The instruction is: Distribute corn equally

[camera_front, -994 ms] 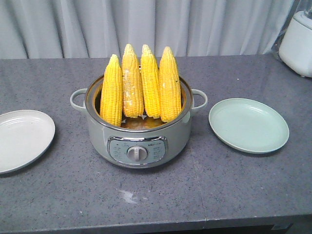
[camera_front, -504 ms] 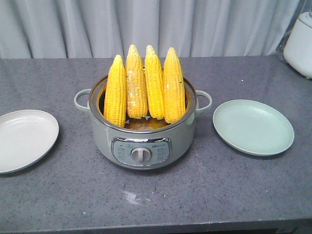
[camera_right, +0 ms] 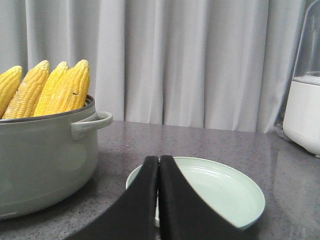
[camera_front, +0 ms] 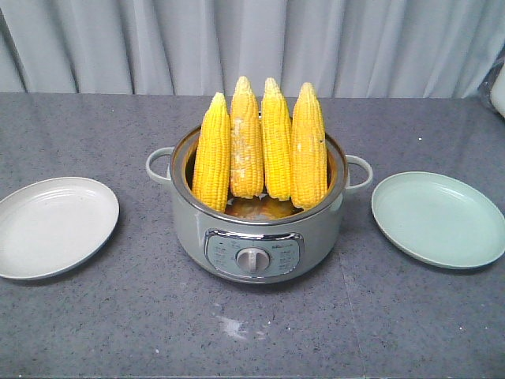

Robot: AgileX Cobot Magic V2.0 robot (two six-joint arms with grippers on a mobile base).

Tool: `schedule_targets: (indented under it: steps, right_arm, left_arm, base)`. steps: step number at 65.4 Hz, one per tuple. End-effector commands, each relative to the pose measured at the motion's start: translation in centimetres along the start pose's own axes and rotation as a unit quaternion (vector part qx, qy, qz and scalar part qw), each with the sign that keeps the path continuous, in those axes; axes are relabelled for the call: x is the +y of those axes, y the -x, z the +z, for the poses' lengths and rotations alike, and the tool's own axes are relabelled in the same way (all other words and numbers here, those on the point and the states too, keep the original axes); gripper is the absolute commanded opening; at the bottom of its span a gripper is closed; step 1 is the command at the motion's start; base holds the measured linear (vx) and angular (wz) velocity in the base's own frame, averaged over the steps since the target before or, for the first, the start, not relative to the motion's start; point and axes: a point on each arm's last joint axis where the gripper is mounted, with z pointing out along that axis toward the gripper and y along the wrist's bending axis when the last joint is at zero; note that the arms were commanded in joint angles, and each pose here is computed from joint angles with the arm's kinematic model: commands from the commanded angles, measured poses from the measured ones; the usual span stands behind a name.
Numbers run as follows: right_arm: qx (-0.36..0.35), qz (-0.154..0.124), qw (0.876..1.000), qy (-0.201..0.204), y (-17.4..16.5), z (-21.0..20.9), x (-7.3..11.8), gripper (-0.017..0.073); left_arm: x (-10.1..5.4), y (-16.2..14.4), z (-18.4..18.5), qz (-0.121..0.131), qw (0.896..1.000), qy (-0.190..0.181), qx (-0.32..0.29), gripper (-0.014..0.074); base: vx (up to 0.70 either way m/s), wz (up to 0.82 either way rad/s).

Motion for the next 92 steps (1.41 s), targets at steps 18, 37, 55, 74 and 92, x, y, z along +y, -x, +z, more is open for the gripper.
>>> schedule_targets:
  steps: [18, 37, 55, 74, 92]
  right_arm:
    - [-0.036, -0.005, 0.999, -0.003, 0.5, 0.0, 0.0, -0.001]
    - [-0.036, -0.005, 0.999, -0.003, 0.5, 0.0, 0.0, -0.001]
    - [-0.036, -0.005, 0.999, -0.003, 0.5, 0.0, 0.0, -0.001]
    - [-0.063, -0.001, 0.998, -0.003, 1.5, -0.1, -0.1, -0.001]
    - [0.009, 0.009, 1.0, -0.008, 7.4, 0.2, -0.4, -0.001]
  left_arm:
    - [0.0, 0.3, -0.1, 0.0, 0.999, 0.0, -0.039, -0.0006]
    - [0.0, 0.3, -0.1, 0.0, 0.999, 0.0, -0.039, -0.0006]
    - [0.0, 0.3, -0.1, 0.0, 0.999, 0.0, -0.039, -0.0006]
    - [0.0, 2.5, -0.2, -0.023, 0.998, 0.0, -0.051, -0.0006]
    - [0.0, 11.4, 2.3, -0.013, 1.0, 0.0, 0.007, -0.0006]
  base:
    - [0.0, 0.0]
    - [0.0, 0.0]
    - [0.0, 0.0]
    - [0.0, 0.0]
    - [0.0, 0.0]
